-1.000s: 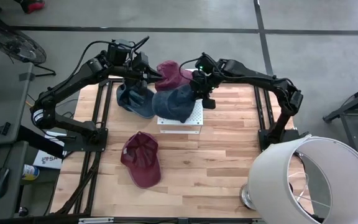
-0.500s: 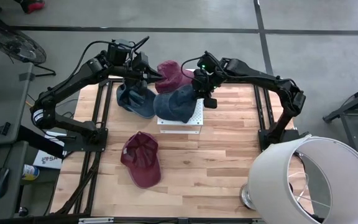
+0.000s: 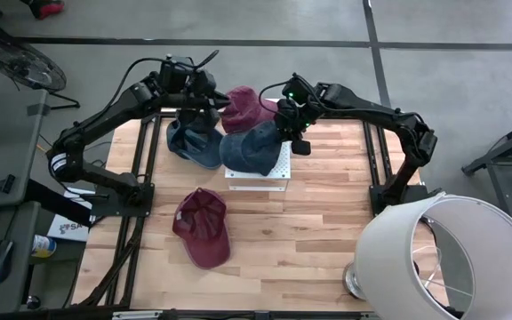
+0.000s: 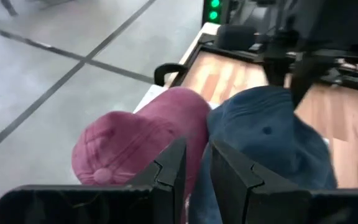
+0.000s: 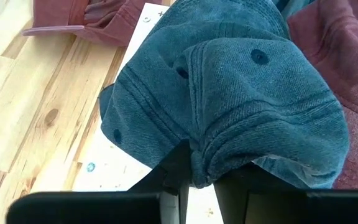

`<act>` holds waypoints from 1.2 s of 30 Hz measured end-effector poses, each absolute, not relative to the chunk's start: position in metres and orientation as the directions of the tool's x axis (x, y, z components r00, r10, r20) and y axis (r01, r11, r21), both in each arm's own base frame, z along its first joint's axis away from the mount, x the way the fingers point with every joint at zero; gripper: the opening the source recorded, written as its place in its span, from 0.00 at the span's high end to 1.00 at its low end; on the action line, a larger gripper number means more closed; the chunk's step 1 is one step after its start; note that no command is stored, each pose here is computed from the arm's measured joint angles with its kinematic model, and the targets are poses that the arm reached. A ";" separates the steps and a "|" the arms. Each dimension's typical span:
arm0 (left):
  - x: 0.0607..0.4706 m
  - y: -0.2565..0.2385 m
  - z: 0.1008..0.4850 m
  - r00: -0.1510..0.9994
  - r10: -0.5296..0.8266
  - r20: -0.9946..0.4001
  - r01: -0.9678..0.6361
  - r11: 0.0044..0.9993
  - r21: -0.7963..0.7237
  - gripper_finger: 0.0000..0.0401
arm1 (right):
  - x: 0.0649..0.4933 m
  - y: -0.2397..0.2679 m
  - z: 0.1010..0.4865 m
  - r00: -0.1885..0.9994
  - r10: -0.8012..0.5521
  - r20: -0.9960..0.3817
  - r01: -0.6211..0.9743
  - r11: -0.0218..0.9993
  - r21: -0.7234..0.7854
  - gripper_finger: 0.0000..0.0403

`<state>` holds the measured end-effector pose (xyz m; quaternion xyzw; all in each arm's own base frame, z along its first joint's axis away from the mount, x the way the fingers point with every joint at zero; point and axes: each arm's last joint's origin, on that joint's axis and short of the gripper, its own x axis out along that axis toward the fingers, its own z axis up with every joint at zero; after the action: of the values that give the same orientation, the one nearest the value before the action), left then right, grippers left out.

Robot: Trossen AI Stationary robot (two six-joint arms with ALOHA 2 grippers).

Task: Pick & Place hat
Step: Put the bottom blue cap on the shelf, then stack the red cap on top of the other red cap on the shelf

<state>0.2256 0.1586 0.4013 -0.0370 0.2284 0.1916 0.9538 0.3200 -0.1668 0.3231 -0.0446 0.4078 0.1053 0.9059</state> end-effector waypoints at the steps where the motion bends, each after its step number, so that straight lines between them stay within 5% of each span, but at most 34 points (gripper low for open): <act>1: 0.227 0.160 0.400 0.819 0.349 -0.456 -0.384 0.923 0.017 0.83 | 0.320 -0.167 0.323 0.644 0.155 -0.749 -0.227 0.974 0.006 0.86; 10: 0.237 0.167 0.389 0.804 0.337 -0.491 -0.382 0.924 0.008 0.83 | 0.319 -0.167 0.323 0.639 0.151 -0.755 -0.170 0.984 0.052 0.83; 25: 0.237 0.167 0.390 0.807 0.337 -0.485 -0.378 0.926 0.014 0.83 | 0.314 -0.165 0.319 0.580 0.141 -0.802 0.008 0.984 0.178 0.55; 36: 0.237 0.166 0.390 0.813 0.325 -0.484 -0.371 0.929 0.001 0.83 | 0.304 -0.160 0.322 0.530 0.131 -0.838 0.099 0.972 0.215 0.48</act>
<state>0.2370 0.1665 0.3896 -0.0468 0.2454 0.1830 0.9509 0.3040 -0.1604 0.3225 0.1187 0.4845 0.0094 0.8666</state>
